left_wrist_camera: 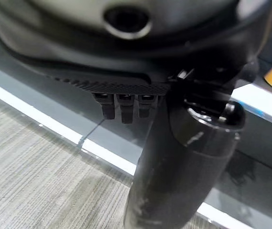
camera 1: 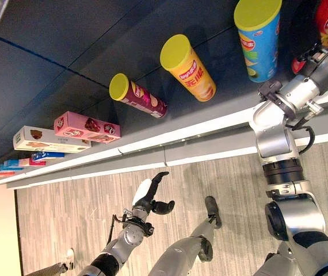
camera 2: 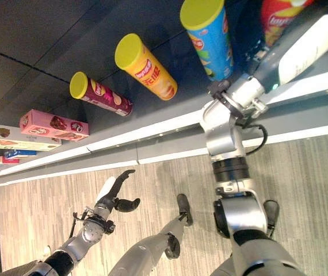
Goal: Put the goods on the table back onto the shelves and tidy them up.
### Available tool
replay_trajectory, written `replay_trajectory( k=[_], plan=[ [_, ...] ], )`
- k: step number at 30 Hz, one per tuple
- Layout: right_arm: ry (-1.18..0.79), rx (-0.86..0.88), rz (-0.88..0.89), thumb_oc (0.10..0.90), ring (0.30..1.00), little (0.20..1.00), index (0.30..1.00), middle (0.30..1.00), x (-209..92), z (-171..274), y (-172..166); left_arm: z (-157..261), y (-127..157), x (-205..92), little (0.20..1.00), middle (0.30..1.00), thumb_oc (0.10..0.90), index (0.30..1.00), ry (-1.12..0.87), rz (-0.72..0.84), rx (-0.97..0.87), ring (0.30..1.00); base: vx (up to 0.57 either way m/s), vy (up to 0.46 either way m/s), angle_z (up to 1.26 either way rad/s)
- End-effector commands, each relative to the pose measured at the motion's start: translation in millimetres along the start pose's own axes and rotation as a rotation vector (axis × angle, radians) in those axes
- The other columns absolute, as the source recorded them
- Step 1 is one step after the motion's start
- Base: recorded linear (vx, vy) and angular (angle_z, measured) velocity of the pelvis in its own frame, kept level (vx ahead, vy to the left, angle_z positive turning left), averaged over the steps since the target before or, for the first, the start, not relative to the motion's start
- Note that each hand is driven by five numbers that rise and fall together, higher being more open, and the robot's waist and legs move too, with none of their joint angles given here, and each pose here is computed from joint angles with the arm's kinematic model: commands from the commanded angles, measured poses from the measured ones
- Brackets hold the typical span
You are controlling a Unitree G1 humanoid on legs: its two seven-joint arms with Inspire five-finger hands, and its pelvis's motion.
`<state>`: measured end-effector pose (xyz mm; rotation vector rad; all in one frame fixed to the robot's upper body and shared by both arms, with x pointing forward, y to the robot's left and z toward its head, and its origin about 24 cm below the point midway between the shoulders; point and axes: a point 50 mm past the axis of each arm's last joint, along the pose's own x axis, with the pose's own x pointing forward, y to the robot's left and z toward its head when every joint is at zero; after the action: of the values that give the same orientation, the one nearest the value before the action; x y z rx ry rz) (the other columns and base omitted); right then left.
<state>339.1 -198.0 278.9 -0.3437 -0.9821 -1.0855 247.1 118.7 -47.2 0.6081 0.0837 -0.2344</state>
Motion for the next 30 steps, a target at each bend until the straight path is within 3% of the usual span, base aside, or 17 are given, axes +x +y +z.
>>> replay_trajectory(
  k=[1,30],
  plan=[
    [-0.241,0.181,-0.048,0.8,0.9,0.9,0.9,0.9,7.3,49.6,-3.5,-23.8,35.5,-8.8,0.9,0.9,0.8,0.9,0.038,0.097,0.109,0.9,-0.04,-0.022,-0.12],
    [-0.164,0.255,0.069,0.8,0.9,0.9,0.9,0.9,-18.9,40.7,-2.1,-33.2,43.4,-10.7,0.9,0.9,0.8,0.9,0.076,0.106,0.135,0.9,-0.01,-0.008,-0.01]
  ],
)
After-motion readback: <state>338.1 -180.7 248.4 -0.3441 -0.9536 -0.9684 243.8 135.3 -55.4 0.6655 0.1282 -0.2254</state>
